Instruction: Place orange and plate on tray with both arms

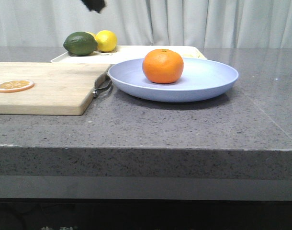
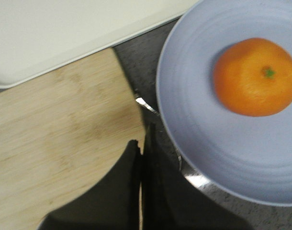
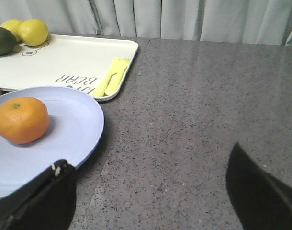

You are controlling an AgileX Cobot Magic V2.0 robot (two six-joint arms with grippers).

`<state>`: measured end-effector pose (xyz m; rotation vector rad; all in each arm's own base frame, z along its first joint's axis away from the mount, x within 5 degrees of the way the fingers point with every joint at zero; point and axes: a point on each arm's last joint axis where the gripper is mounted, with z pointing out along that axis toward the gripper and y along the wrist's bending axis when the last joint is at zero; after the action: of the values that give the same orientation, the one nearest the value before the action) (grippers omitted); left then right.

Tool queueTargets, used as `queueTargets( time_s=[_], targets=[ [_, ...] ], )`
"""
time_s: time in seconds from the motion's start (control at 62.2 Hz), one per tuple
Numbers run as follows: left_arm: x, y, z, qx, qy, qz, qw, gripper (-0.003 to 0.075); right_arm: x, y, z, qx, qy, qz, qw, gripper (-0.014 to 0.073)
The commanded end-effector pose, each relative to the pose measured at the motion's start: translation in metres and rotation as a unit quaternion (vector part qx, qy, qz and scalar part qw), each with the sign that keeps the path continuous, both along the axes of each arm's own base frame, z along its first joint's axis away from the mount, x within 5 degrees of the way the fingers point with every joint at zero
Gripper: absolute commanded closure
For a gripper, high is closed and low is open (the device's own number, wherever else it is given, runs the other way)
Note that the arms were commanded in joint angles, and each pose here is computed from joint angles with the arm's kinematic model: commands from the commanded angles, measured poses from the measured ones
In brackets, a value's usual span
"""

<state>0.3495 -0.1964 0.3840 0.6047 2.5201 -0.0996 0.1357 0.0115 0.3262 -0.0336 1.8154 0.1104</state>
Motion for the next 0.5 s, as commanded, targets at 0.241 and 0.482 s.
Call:
queueTargets(
  time_s=[0.241,0.482],
  targets=[
    [-0.039,0.104,0.014,-0.025,-0.022,0.120,0.992,0.0738,0.002,-0.001,0.019,-0.001,-0.056,-0.004,0.998,-0.0046],
    [-0.094,0.156,-0.001,-0.053,-0.071,0.181,0.980,0.0738,0.002,-0.001,0.019,-0.001,-0.056,-0.004,0.998,-0.0046]
  ],
)
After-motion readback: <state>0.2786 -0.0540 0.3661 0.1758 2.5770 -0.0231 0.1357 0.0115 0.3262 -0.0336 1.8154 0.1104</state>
